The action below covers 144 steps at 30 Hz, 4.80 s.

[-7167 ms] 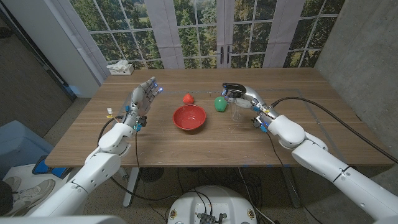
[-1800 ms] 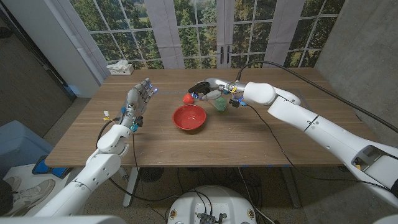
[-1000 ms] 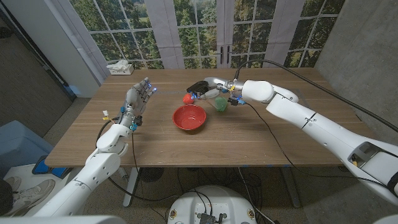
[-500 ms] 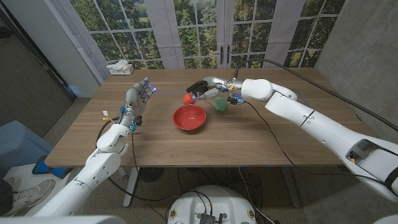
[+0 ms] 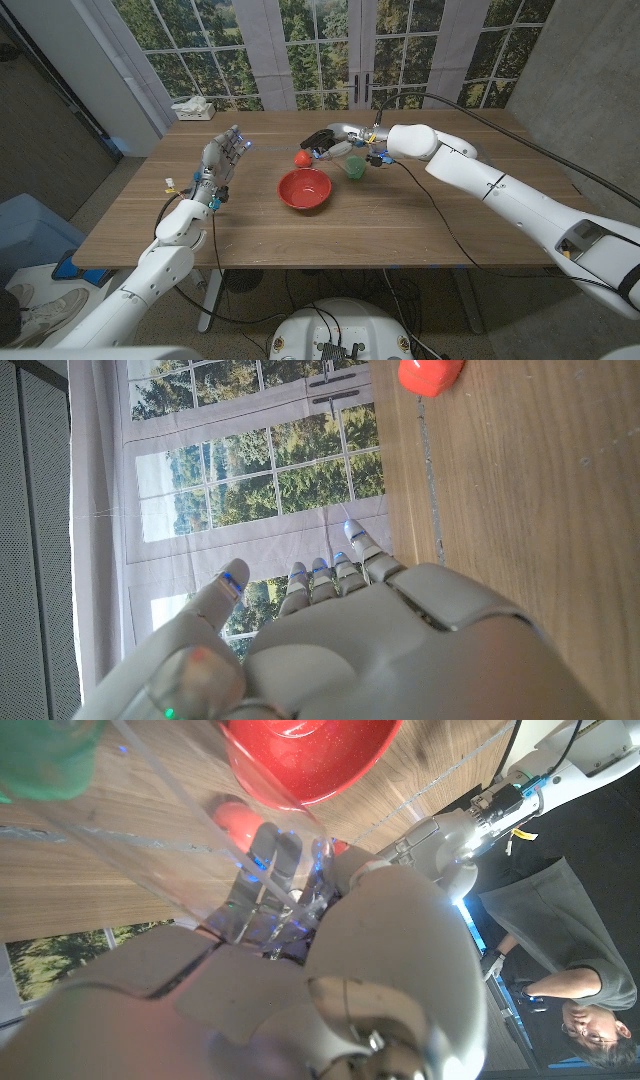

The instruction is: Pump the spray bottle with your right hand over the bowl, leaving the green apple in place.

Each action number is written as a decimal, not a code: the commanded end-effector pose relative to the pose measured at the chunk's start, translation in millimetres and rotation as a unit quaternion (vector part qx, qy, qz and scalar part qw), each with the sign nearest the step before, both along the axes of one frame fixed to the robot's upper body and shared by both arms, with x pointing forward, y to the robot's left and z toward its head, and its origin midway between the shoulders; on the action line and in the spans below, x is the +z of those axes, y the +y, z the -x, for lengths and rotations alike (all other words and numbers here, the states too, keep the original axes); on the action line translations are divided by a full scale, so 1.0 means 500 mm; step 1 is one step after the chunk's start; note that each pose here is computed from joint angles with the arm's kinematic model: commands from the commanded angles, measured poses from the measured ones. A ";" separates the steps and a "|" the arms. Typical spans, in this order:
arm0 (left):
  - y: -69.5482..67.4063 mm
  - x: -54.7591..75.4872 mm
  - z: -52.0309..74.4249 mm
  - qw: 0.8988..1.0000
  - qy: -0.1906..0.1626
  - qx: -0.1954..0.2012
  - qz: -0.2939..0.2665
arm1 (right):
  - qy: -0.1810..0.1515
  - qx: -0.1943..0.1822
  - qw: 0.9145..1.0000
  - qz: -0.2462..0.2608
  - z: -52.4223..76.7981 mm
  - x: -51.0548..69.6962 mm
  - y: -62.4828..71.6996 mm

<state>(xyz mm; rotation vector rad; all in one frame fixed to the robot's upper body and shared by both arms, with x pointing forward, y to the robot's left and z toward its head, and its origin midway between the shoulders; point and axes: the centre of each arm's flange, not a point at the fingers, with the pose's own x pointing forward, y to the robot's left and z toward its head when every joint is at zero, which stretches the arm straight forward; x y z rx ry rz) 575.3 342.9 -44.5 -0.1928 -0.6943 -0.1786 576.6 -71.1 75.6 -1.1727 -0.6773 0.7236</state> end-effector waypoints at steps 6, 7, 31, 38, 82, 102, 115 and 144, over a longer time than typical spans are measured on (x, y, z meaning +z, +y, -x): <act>-0.005 -0.007 0.004 1.000 0.006 0.003 -0.002 | -0.014 0.005 1.000 0.007 -0.001 0.008 -0.004; -0.005 -0.007 0.004 1.000 0.006 0.005 -0.003 | -0.012 0.003 1.000 0.019 -0.001 0.011 -0.001; -0.006 -0.011 0.012 1.000 0.004 0.007 0.002 | -0.030 0.006 0.999 0.015 0.006 0.020 0.000; -0.007 -0.010 0.012 1.000 0.002 0.007 0.003 | -0.033 0.008 0.999 0.014 0.008 0.020 0.000; -0.005 0.000 -0.011 1.000 0.010 0.004 0.001 | 0.026 0.006 0.999 -0.045 -0.033 0.039 -0.034; -0.017 0.011 -0.009 1.000 0.010 0.006 -0.004 | 0.089 0.029 0.982 -0.165 -0.062 0.048 -0.117; -0.026 0.017 -0.003 1.000 0.008 0.007 -0.009 | 0.120 0.047 0.967 -0.220 -0.071 0.043 -0.154; -0.049 0.027 0.009 1.000 0.005 0.006 -0.020 | 0.153 0.069 0.932 -0.323 -0.072 0.020 -0.236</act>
